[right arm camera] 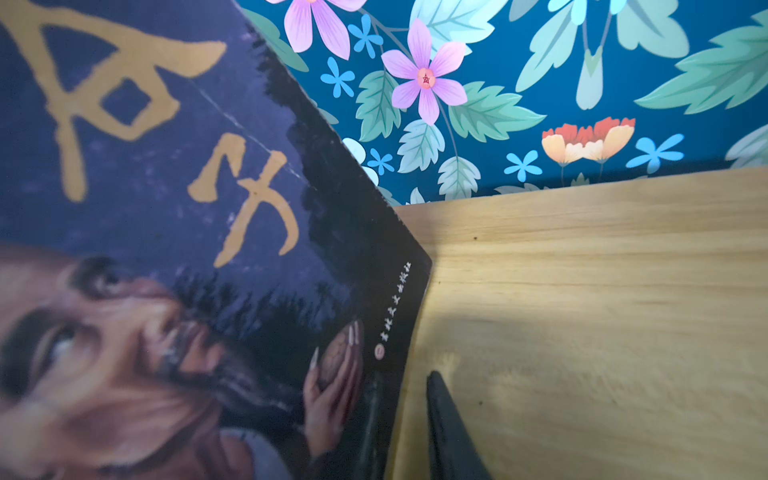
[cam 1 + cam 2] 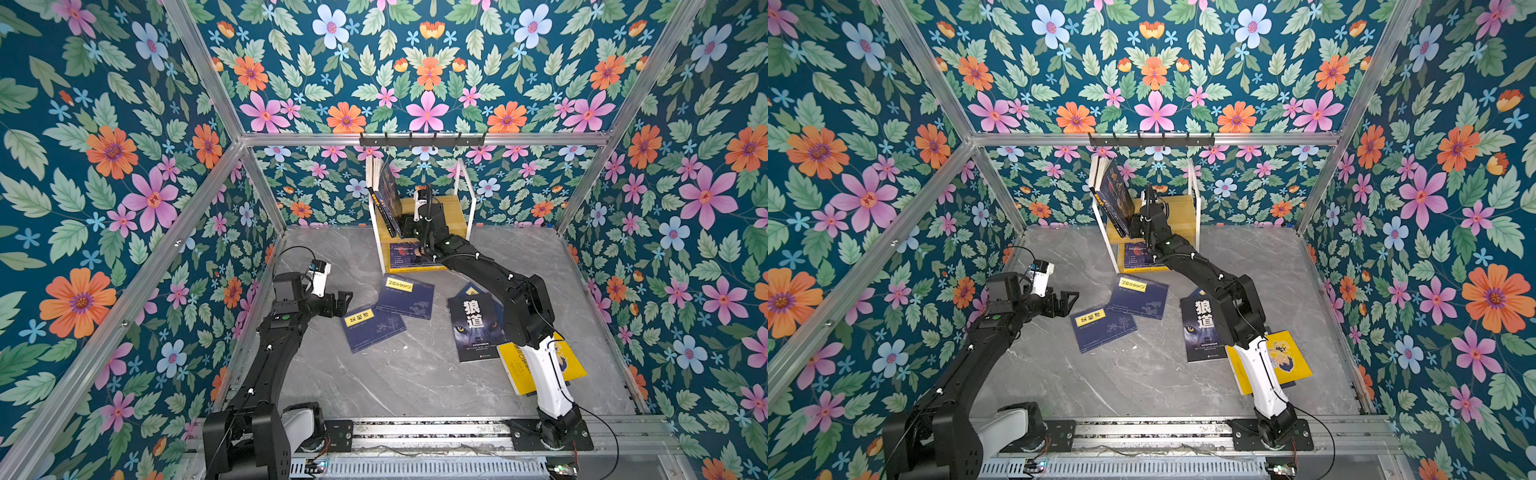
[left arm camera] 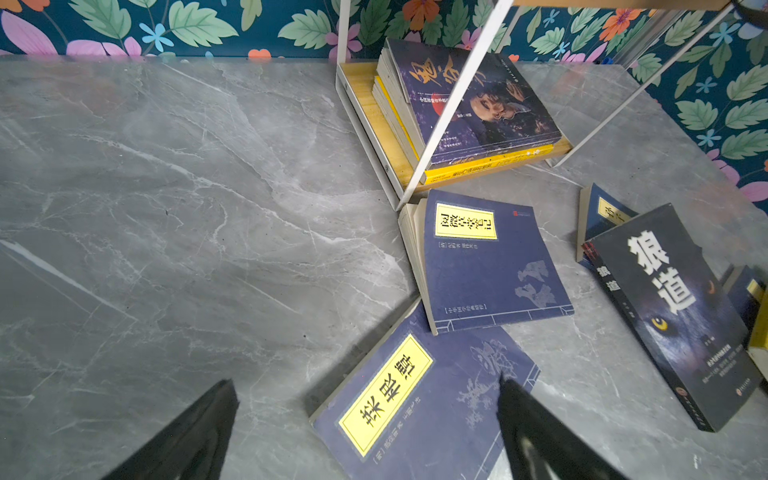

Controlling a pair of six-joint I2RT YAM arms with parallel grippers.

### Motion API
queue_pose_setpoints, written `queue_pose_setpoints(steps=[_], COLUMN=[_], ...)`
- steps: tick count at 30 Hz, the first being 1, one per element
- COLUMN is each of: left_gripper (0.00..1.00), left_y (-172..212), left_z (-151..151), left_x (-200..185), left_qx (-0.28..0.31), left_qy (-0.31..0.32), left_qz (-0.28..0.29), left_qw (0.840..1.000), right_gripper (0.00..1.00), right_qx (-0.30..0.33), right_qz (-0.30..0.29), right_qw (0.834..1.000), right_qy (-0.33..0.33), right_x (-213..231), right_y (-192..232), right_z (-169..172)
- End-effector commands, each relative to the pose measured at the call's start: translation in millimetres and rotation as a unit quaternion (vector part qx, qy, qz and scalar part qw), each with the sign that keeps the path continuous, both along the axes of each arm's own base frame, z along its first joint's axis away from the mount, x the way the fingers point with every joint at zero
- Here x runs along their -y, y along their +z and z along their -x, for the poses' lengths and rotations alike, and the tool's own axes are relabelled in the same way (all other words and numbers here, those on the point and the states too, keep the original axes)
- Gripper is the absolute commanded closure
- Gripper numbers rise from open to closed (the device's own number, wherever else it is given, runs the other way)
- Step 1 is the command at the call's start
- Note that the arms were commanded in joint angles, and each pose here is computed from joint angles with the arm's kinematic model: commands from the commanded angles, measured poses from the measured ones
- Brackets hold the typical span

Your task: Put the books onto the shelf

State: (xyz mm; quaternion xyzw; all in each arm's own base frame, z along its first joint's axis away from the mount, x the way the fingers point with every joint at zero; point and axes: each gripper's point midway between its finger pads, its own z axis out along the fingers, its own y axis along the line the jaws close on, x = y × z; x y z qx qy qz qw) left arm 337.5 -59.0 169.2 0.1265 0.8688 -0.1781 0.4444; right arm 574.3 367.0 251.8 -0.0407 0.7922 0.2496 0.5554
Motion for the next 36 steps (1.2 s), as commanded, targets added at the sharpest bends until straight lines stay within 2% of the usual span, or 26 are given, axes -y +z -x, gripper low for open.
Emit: queue_pose_setpoints(steps=[1, 9, 16, 20, 23, 27, 32, 36], left_gripper=[0.00, 0.00, 0.00, 0.00, 0.00, 0.00, 0.00, 0.00], left_y=[0.7, 0.4, -0.8, 1.6, -0.1, 4.1, 3.5, 1.9], left_z=[-1.0, -0.9, -0.8, 1.1, -0.9, -1.5, -1.6, -1.0], left_x=[0.8, -0.3, 0.5, 2.8, 0.5, 4.2, 2.0, 2.7], left_qx=[0.004, 0.004, 0.004, 0.007, 0.004, 0.006, 0.003, 0.003], left_qy=[-0.003, -0.001, -0.003, -0.008, -0.003, -0.008, -0.003, -0.006], left_qz=[0.000, -0.004, -0.004, 0.000, -0.006, 0.008, 0.003, 0.003], left_qw=[1.000, 1.000, 1.000, 1.000, 1.000, 1.000, 1.000, 1.000], right_gripper=[0.78, 0.79, 0.78, 0.75, 0.70, 0.65, 0.48, 0.39], right_qx=[-0.057, -0.060, -0.040, -0.022, -0.024, 0.005, 0.025, 0.040], right_qz=[0.018, 0.019, 0.036, 0.049, 0.032, 0.046, 0.060, 0.060], right_qw=[0.998, 0.998, 0.999, 0.999, 0.999, 0.998, 0.991, 0.982], right_qy=[-0.002, -0.008, -0.006, -0.005, 0.012, 0.044, 0.120, 0.172], right_x=[-1.9, -7.4, -2.9, 14.6, 25.1, 29.9, 21.3, 13.7], right_y=[-33.3, -31.8, -15.3, 3.2, 17.3, 42.5, 65.1, 78.2], right_z=[5.2, 2.5, 5.5, 7.2, 15.1, 30.8, 58.8, 78.7])
